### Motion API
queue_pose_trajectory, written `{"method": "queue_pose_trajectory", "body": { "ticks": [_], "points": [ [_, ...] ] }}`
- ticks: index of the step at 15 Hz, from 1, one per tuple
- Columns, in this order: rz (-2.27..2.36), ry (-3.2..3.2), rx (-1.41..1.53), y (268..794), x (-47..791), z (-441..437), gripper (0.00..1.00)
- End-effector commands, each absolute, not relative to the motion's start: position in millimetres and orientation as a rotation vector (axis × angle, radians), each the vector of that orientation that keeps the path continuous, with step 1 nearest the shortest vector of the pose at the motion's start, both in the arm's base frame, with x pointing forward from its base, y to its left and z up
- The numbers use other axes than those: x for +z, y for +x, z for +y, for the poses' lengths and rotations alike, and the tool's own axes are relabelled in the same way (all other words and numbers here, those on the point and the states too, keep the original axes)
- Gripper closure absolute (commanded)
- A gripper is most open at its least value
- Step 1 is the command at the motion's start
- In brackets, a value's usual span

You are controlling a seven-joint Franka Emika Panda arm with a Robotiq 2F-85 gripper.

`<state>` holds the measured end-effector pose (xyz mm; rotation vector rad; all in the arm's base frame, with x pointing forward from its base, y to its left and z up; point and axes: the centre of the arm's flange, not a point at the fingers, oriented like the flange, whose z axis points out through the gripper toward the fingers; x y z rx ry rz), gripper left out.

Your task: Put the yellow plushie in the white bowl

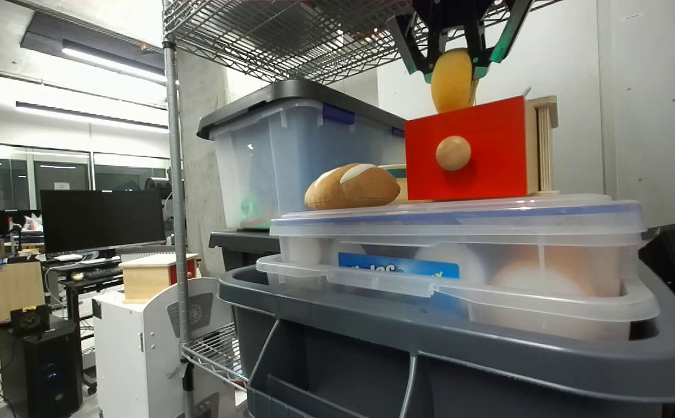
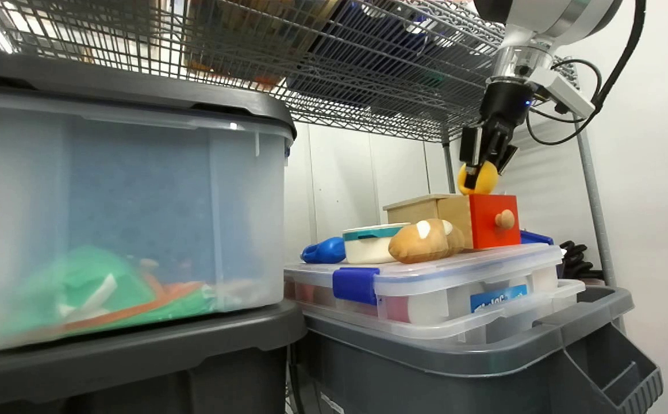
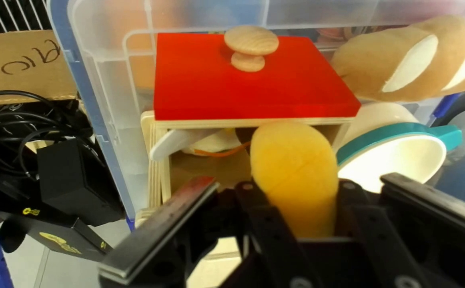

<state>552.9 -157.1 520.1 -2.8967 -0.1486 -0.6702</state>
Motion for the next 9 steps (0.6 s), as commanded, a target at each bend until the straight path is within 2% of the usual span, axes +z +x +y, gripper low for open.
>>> {"method": "queue_pose_trajectory", "body": {
  "ticks": [1,9],
  "points": [
    [-0.218,-2.882,-0.672,542.9,530.6,-135.2,0.94],
    [-0.360,-2.844,-0.701,531.5,546.5,-81.6,0.94]
  ]
}}
